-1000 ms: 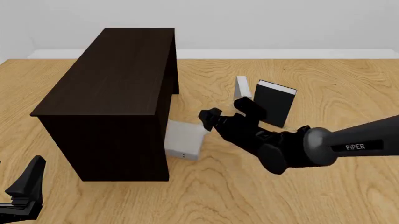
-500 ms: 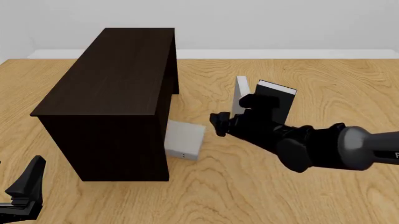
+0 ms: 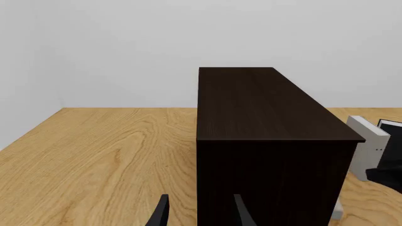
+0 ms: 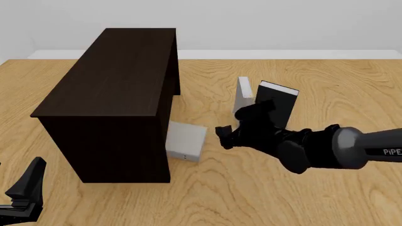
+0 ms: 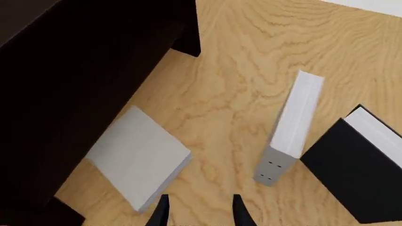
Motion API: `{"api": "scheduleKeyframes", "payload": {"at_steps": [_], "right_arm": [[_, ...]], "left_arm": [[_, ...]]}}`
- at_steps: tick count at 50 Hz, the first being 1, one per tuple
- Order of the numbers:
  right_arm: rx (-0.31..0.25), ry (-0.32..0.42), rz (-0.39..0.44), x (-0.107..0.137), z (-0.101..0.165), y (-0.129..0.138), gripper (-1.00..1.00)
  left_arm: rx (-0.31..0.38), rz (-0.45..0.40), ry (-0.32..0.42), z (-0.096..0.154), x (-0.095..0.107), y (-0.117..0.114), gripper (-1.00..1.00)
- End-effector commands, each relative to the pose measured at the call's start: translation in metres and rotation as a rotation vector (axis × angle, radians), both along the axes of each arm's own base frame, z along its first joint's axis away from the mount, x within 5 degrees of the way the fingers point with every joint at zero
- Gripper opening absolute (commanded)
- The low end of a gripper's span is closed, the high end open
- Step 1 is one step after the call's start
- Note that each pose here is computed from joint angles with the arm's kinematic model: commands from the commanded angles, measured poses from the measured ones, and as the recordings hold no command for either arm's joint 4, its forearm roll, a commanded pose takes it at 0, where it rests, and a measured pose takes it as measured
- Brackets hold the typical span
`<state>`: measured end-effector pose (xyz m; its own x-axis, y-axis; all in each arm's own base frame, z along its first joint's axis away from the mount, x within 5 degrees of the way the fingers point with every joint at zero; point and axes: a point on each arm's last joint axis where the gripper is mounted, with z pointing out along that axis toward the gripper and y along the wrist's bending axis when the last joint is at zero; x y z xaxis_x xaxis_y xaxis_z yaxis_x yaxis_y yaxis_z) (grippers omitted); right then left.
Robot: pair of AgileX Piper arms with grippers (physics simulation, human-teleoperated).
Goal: Pick up the book on the right and place it under the cabinet shelf.
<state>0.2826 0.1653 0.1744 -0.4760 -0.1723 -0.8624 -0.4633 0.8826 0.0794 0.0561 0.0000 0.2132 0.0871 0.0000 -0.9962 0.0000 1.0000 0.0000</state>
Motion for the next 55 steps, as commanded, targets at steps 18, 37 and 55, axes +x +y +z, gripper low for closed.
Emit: {"api": "scheduleKeyframes", "payload": {"at_steps": [18,37,55], "right_arm": [[-0.075,0.037,0.083,-0.008,-0.051,0.017,1.0],[-0.105,0.014,0.079,0.014,-0.07,0.02,1.0],[-0.137,0.038,0.078,0.016,-0.085,0.015,1.0]], "left_arm": [[0.0,0.0,0.0,0.0,0.0,0.0,1.0],[0.0,0.0,0.0,0.0,0.0,0.0,1.0],[0.0,0.0,0.0,0.0,0.0,0.0,1.0]]}}
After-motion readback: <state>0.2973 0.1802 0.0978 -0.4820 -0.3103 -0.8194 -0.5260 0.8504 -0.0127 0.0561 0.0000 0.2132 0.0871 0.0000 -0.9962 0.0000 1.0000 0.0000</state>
